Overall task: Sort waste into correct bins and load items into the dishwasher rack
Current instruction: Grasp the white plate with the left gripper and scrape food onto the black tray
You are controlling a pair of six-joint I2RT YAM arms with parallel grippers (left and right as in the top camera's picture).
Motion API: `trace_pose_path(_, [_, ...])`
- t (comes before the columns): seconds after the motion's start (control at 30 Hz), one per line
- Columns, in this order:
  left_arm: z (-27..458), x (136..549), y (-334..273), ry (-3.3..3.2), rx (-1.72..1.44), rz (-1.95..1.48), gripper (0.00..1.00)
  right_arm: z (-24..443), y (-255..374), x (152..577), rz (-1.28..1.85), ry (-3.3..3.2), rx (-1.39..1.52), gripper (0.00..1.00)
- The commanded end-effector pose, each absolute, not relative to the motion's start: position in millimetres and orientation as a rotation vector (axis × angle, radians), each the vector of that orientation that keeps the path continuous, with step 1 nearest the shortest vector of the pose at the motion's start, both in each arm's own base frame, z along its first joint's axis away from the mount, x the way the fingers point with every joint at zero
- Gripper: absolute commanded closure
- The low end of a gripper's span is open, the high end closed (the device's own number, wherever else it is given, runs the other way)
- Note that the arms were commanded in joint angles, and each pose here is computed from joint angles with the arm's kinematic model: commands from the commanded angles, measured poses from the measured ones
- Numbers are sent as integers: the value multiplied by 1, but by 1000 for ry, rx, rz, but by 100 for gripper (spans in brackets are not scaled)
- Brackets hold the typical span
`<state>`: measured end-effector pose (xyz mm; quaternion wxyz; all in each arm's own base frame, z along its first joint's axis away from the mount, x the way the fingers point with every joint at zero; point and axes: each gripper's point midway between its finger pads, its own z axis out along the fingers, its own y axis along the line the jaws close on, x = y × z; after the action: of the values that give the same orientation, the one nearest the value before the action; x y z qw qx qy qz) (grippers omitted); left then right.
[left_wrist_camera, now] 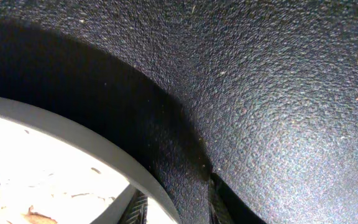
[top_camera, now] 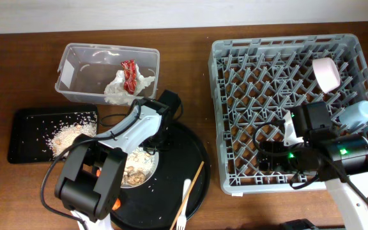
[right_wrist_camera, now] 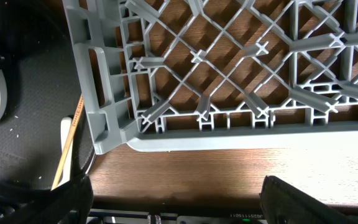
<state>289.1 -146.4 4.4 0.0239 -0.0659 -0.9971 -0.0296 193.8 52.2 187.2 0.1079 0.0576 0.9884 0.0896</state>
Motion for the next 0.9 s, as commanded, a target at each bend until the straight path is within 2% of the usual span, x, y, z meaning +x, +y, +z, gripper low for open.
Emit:
trace_pose_path(0.0, [0, 287, -146, -3072, -208, -99, 74, 185, 48, 192, 228, 2910, 176, 10])
trace_pose_path(0.07, [1, 285, -145, -3063, -208, -104, 83, 185, 47, 192, 216, 2910, 177, 10])
trace_pose_path(0.2, [1, 284, -145, -3056, -207, -103, 89, 185, 47, 192, 216, 2910, 177, 10])
trace_pose_path(0.3, [1, 283, -145, -3052, -208, -106, 99, 185, 46, 192, 212, 2912, 178, 10])
trace_pose_path(0.57, [8, 266, -136, -2986, -205, -148, 99, 184, 46, 192, 204, 2912, 178, 10])
trace_pose_path(0.87, [113, 268, -136, -3261, -215, 39, 99, 184, 42, 191, 172, 2916, 183, 10])
